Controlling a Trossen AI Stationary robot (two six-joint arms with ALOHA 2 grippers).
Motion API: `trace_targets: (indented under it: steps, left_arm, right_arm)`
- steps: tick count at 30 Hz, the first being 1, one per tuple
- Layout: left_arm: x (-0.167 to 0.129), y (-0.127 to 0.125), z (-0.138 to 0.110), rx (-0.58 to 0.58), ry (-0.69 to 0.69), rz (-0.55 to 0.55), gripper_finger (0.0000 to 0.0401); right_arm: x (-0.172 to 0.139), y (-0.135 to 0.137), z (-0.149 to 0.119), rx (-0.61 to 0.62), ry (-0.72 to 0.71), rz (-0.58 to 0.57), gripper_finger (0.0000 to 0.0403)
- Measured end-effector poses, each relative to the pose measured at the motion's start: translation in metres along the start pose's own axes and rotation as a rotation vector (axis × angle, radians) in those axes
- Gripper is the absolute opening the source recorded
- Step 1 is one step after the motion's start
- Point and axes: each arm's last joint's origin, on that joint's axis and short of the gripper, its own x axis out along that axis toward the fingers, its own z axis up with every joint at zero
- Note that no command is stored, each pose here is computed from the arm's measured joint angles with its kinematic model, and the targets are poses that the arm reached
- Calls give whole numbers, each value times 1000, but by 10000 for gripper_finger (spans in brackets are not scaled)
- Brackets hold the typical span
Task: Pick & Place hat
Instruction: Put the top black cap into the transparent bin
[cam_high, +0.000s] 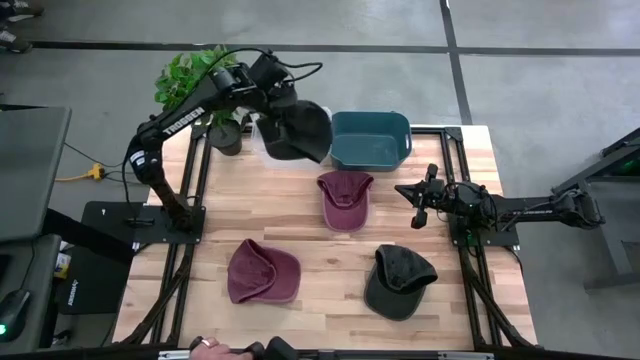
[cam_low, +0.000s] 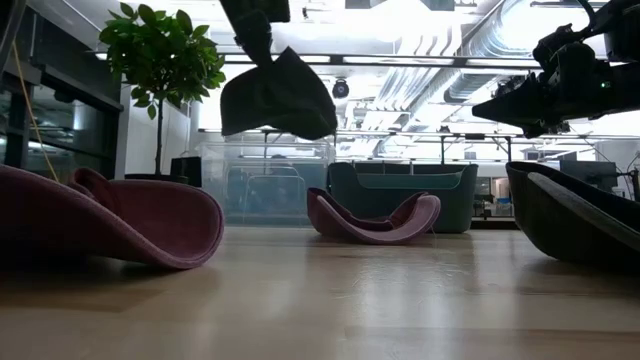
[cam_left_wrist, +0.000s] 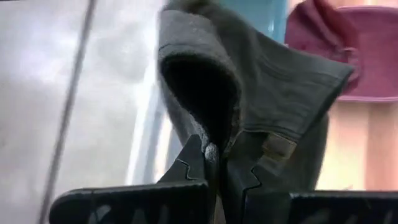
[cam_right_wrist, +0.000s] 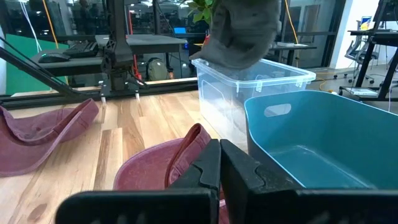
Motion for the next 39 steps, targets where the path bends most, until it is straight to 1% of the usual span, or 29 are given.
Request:
trace_targets:
  steps: [3, 6, 9, 12, 21, 26, 28, 30, 33, 37, 39]
  left_arm:
    - [9, 3, -2, -30, 0, -69, 0]
    - [20, 4, 0, -35, 13, -77, 0]
    - [31, 10, -2, -43, 44, -52, 0]
    - [32, 12, -2, -46, 50, -38, 0]
    - [32, 29, -12, -80, 70, 7, 0]
    - [34, 31, -12, -81, 51, -13, 0]
    - [41, 31, -11, -58, 57, -13, 0]
    - [50, 32, -12, -41, 90, -15, 0]
    - [61, 33, -13, -35, 129, 2, 1]
    - [70, 35, -12, -33, 144, 10, 1]
    - [71, 36, -10, -32, 126, 33, 1]
  right_arm:
    - [0, 0, 0, 0, 0, 0, 0]
    - [0, 0, 0, 0, 0, 0, 0]
    - [0, 0, 0, 0, 0, 0, 0]
    - [0, 0, 0, 0, 1, 0, 0]
    - [0, 0, 0, 0, 0, 0, 0]
    - [0, 0, 0, 0, 0, 0, 0]
    - [0, 0, 0, 0, 0, 0, 0]
    - [0, 0, 0, 0, 0, 0, 0]
    - [0, 0, 0, 0, 0, 0, 0]
    - [0, 0, 0, 0, 0, 0, 0]
    - [0, 0, 0, 0, 0, -1, 0]
